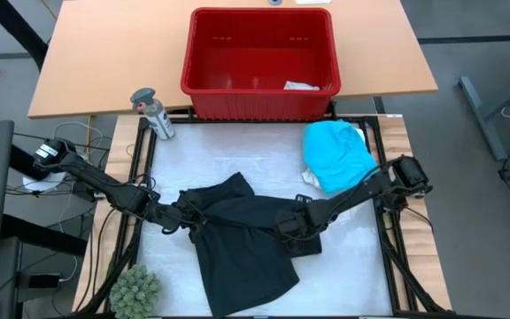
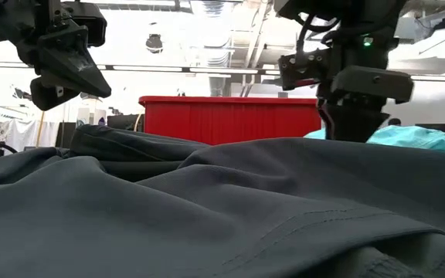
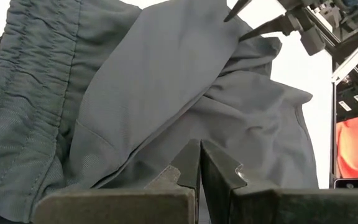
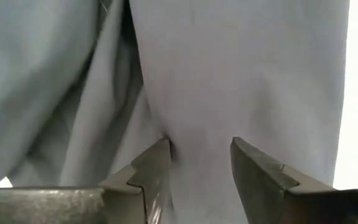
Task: Fold Laundry from Bin
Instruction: Fold the black shorts
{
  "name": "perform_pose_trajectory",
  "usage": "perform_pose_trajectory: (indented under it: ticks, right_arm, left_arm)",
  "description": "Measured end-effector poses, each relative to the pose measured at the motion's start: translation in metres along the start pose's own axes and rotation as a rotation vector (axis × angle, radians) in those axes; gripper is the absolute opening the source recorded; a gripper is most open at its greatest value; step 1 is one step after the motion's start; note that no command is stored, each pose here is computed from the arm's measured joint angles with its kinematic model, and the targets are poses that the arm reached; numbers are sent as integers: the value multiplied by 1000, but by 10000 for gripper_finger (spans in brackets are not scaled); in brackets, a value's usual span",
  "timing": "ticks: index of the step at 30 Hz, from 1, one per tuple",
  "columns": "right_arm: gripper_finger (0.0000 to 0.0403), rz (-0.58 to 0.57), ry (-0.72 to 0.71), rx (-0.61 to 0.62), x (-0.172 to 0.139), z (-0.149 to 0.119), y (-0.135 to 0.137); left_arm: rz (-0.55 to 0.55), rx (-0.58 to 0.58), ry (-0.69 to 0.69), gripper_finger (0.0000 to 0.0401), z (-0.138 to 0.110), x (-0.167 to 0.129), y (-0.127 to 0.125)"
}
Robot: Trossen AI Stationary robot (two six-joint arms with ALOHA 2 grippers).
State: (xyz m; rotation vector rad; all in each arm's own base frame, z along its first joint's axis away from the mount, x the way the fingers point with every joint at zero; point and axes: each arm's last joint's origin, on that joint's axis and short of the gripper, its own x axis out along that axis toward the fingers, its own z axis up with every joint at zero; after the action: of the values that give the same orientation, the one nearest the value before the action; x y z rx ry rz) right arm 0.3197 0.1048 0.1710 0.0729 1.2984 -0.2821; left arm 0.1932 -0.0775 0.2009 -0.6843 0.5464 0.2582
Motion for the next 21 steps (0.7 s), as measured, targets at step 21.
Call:
perform_pose_trajectory:
  ticks: [21]
  right_arm:
    - [172,12,36,-49,6,-10,2]
  left_arm:
    - [-1,3,1,0,0,0,0]
